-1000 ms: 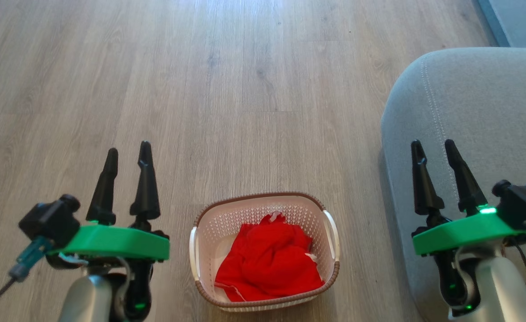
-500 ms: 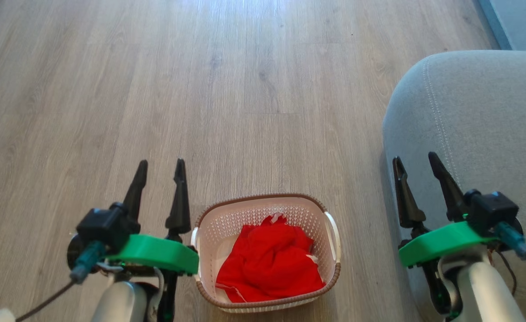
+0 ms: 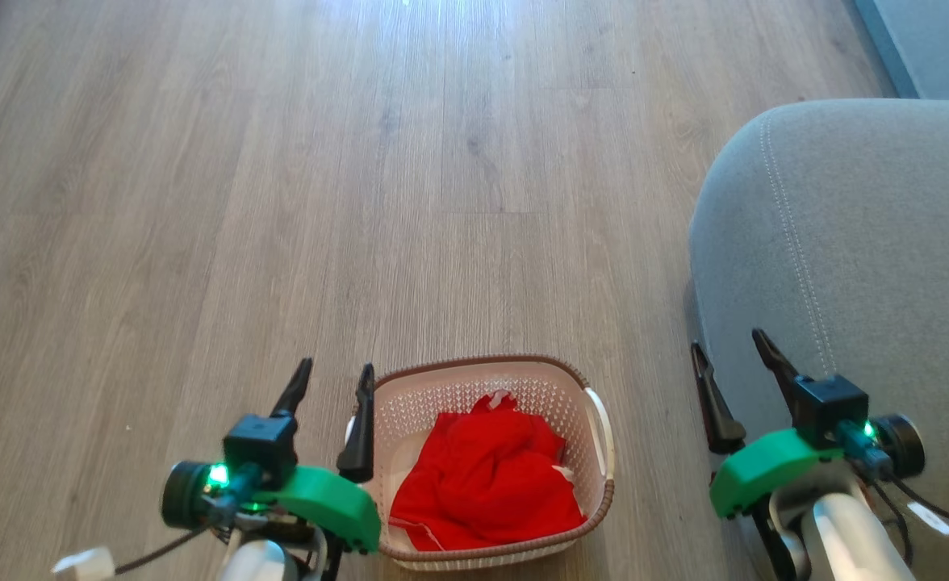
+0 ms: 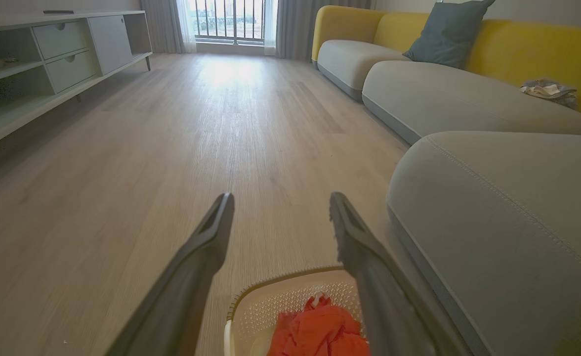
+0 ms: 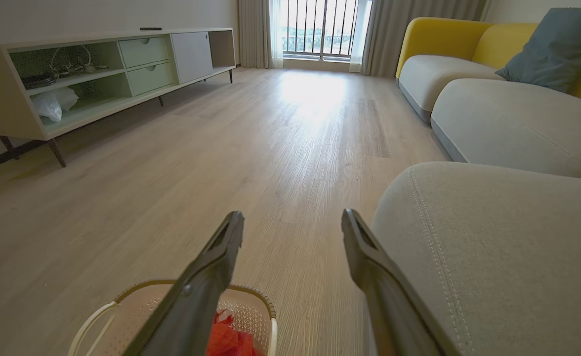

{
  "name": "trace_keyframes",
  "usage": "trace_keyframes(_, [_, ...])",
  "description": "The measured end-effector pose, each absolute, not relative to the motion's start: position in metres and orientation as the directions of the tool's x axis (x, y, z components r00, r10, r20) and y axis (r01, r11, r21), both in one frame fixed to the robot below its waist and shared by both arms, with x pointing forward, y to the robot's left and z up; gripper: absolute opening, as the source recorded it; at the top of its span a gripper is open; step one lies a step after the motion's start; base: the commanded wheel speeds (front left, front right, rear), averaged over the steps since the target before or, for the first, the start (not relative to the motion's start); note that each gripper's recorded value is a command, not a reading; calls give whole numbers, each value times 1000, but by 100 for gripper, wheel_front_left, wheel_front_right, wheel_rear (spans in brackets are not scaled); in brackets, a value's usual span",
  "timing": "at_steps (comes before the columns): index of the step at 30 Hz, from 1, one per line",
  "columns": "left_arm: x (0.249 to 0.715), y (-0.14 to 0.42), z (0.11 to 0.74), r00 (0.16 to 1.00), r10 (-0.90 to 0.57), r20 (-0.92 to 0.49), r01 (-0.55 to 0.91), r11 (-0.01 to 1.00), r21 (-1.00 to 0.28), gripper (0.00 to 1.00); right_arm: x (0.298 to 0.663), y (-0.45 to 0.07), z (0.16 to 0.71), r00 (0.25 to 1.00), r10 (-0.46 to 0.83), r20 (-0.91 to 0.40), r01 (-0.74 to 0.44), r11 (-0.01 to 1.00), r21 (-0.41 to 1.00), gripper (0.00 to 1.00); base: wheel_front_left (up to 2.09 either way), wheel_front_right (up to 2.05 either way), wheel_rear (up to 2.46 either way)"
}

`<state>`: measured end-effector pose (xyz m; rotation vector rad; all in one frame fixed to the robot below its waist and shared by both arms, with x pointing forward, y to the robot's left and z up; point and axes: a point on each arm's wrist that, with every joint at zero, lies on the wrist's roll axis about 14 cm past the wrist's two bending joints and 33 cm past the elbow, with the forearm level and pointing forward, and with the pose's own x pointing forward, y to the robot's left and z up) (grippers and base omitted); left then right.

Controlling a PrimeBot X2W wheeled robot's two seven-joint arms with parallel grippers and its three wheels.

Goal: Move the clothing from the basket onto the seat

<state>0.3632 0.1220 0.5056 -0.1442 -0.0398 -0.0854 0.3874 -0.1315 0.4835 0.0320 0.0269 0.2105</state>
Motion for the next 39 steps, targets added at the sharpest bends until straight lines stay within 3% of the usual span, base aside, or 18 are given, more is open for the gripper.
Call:
trace_keyframes(9, [356,123,481,997,-74,-19,73,996,-60,100,394,-124,490,970,245,-3,-244,966,-79,100,0,0,0])
trace_keyframes(27, [359,127,473,997,-56,-48,53,997,-51,100,395,-125,489,970,243,-6,-242,967,-79,100,0,0,0])
trace_keyframes(39, [372,110,440,982,-115,-148,110,993,-41,100,407,-137,467,976,207,-63,-211,976,-54,100,0,0,0])
